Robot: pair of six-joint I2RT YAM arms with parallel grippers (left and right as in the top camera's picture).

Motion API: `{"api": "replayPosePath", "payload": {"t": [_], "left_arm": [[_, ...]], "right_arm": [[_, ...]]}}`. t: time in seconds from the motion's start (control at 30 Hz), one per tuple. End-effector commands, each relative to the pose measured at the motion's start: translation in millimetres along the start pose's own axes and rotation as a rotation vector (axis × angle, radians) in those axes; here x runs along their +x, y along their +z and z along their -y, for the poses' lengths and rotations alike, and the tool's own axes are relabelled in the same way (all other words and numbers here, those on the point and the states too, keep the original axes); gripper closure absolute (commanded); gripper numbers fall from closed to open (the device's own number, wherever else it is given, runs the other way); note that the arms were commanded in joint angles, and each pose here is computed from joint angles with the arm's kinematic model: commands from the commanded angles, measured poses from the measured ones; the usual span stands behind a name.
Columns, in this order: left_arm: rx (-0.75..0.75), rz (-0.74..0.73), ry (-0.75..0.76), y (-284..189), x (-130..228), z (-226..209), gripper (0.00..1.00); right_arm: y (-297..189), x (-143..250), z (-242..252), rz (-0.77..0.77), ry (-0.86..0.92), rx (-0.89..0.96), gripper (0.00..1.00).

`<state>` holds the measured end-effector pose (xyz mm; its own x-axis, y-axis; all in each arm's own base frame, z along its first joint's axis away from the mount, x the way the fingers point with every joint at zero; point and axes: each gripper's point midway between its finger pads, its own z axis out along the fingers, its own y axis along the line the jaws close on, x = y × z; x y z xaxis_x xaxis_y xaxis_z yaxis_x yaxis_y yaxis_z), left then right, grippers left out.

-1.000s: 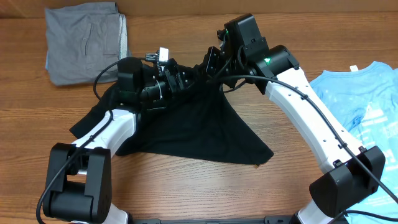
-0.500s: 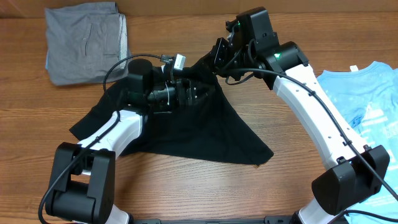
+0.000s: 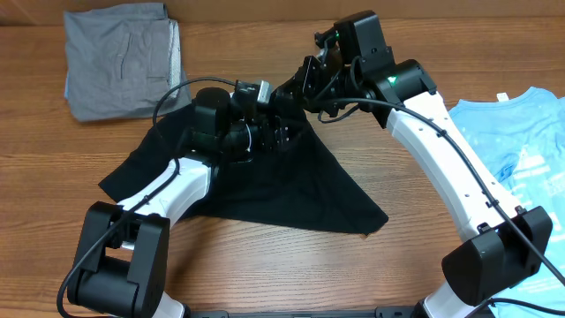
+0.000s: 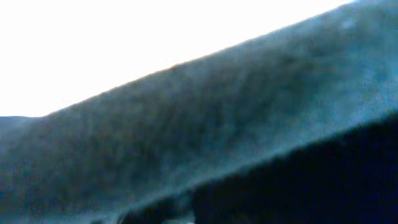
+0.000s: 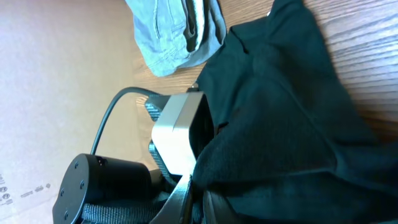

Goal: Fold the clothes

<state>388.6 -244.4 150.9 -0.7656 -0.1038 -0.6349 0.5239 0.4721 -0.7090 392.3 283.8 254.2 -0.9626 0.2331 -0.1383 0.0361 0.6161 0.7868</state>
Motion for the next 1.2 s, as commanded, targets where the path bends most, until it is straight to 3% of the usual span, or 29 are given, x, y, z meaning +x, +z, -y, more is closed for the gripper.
{"api": "replayPosePath", "payload": {"t": [0.0,0.13,0.3,0.33,0.4,0.7,0.73,0.8,0.9,1.07,1.17], "left_arm": [[-0.015,0.026,0.044,1,-11,1,0.30],[-0.008,0.042,0.063,-1,-20,8,0.37],[-0.018,0.046,0.061,-2,-21,8,0.72],[-0.031,0.045,0.054,-2,-20,5,0.85],[-0.033,0.041,0.050,-2,-19,5,0.96],[-0.070,0.057,0.045,-26,-30,10,0.96],[-0.084,0.063,0.048,-31,-32,11,0.96],[-0.146,0.082,0.037,-45,-37,9,0.96],[-0.263,0.110,0.018,-69,-42,-1,0.96],[-0.511,0.145,-0.065,-117,-39,-35,0.96],[-0.639,0.150,-0.131,-143,-32,-58,0.96]], "right_arm": [[0,5,-1,-0.011,-0.006,0.001,0.93],[0,6,4,-0.011,0.004,0.023,0.94],[0,7,5,-0.015,0.008,0.026,0.94],[0,7,5,-0.016,0.009,0.027,0.94],[0,7,5,-0.016,0.009,0.027,0.94],[-6,-5,32,0.051,0.019,0.146,0.90],[-7,-6,35,0.057,0.022,0.159,0.87],[-11,-9,44,0.066,0.019,0.191,0.69],[-16,-9,60,0.064,0.000,0.256,0.21],[-36,-1,104,0.055,0.085,0.443,0.00],[-51,9,128,0.031,0.130,0.554,0.00]]}}
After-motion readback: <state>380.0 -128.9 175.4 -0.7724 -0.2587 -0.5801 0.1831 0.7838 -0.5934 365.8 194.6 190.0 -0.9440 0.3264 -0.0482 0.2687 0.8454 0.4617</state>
